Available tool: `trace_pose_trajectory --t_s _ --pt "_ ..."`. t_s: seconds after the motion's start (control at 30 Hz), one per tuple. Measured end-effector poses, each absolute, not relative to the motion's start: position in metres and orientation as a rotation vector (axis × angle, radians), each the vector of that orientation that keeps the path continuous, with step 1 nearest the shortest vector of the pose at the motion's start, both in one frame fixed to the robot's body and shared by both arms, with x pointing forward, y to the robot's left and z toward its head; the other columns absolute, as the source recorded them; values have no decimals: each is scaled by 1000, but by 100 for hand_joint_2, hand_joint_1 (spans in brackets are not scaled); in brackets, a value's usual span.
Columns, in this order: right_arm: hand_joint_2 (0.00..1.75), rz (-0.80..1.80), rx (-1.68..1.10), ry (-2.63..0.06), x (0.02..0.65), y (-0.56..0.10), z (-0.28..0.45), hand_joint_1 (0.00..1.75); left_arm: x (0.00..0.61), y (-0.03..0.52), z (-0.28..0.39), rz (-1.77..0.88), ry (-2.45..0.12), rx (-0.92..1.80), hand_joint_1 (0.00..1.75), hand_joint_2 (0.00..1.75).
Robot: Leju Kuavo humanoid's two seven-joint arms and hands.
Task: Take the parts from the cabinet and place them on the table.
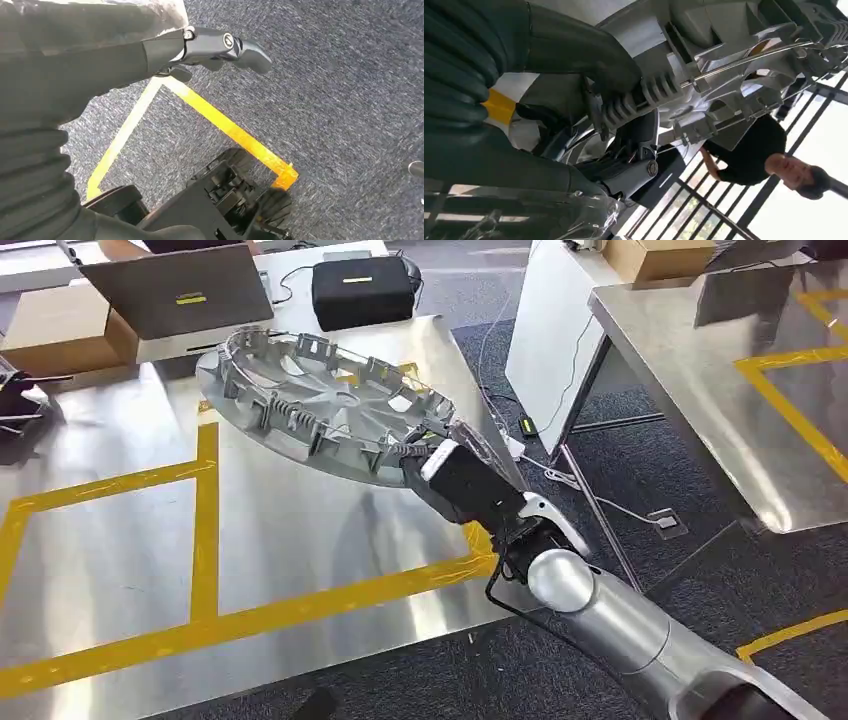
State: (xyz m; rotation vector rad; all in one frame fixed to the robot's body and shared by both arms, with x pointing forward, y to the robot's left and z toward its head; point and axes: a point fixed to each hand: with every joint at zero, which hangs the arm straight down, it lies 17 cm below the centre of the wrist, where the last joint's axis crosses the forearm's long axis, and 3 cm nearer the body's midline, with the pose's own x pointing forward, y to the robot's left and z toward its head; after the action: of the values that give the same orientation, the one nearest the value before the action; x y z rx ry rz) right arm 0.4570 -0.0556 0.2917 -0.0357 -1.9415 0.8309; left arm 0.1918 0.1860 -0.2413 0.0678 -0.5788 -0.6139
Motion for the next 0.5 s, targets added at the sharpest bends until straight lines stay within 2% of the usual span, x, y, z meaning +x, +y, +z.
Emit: trace_pose_trajectory --t_s 0.3,0.5 --pt "175 845 -317 -1833 501 -96 264 175 192 186 -241 -619 -575 70 0 175" --pt "175 866 -375 -1736 520 -116 226 175 192 183 -241 -620 -574 68 0 175"
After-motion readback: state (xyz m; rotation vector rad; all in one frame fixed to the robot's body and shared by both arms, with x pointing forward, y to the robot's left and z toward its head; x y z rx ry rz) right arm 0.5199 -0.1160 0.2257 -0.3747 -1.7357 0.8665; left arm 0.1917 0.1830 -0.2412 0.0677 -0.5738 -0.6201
